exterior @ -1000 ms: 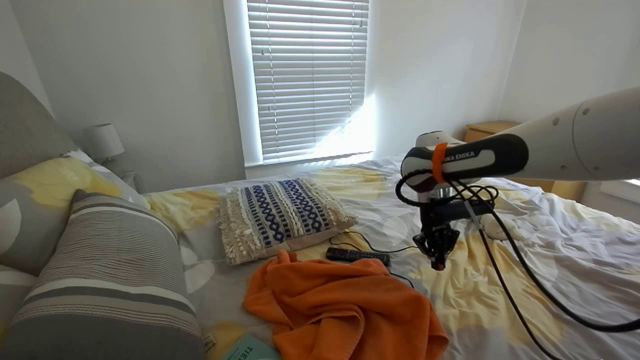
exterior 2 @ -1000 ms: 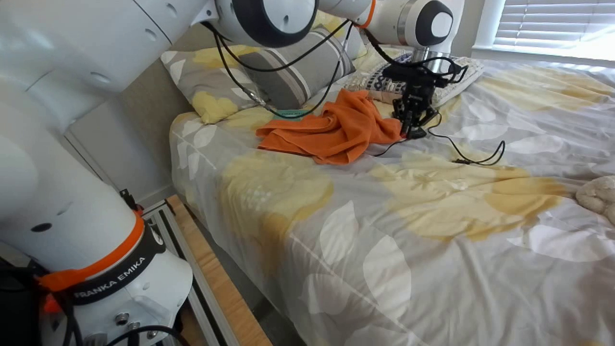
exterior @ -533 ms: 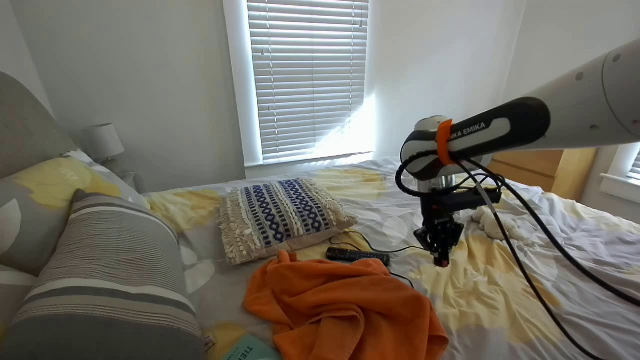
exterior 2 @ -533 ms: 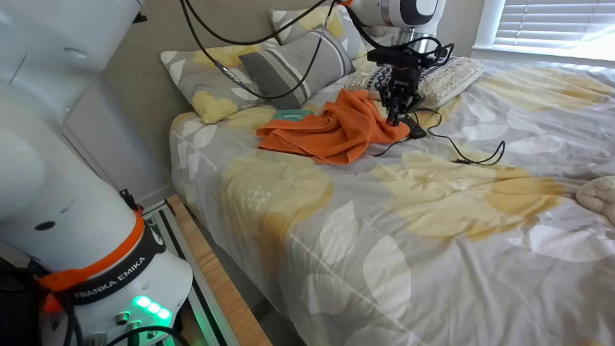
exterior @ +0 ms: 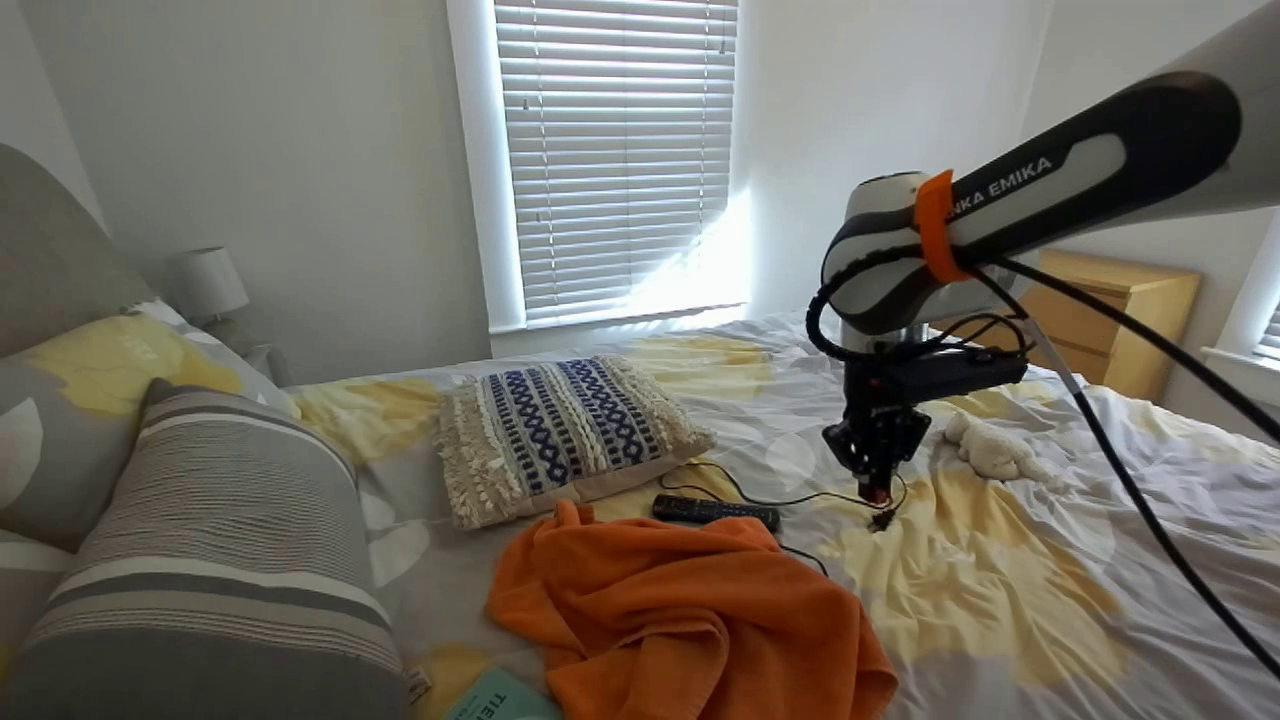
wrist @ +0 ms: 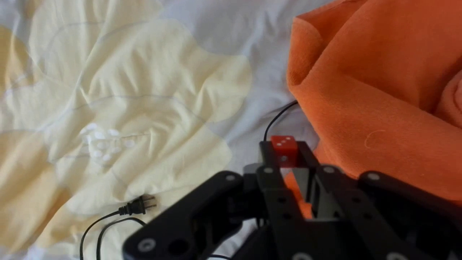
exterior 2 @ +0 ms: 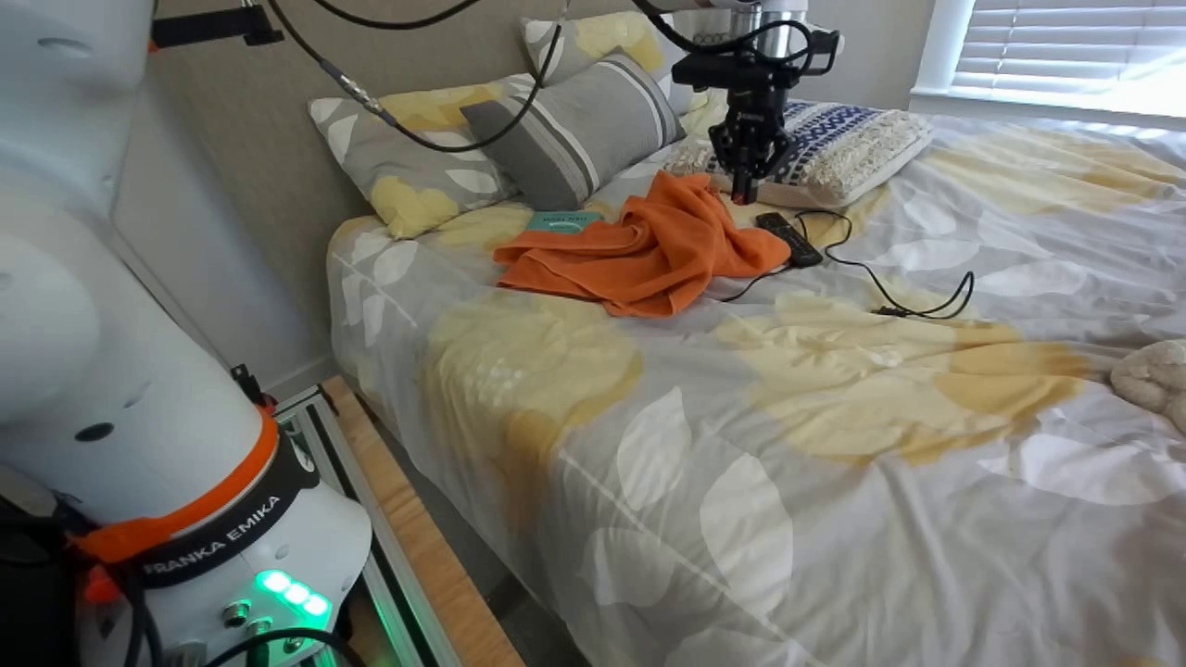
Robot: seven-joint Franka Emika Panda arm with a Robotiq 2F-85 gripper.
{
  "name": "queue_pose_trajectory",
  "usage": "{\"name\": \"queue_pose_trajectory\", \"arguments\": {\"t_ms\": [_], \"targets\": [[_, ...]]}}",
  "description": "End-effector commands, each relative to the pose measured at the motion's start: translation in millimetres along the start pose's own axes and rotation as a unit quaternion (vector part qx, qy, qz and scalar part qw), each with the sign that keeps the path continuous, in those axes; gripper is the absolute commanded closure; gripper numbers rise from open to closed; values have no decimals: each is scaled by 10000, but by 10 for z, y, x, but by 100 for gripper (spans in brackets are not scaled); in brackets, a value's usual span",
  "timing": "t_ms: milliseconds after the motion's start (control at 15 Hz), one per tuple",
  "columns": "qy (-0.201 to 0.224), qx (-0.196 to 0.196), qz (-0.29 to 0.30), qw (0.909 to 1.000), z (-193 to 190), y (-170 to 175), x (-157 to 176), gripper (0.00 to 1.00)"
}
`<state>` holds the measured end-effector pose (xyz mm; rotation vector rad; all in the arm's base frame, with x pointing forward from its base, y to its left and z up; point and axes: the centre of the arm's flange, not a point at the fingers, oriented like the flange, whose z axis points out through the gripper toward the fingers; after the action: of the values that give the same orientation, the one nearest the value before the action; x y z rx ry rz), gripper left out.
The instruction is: Pick up the orange dice on the bed and drop it on the bed
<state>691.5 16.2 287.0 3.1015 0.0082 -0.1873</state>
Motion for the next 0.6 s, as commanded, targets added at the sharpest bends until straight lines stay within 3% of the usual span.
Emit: {"name": "queue_pose_trajectory", "arguments": {"t_ms": [0,267,533], "targets": [[300,-146,131,9994,-79,-73,-668,96],[456,-394,702,9957,-50,37,-912,96],[1203,-584,1114,9847,-202,251,-1069,96]]}}
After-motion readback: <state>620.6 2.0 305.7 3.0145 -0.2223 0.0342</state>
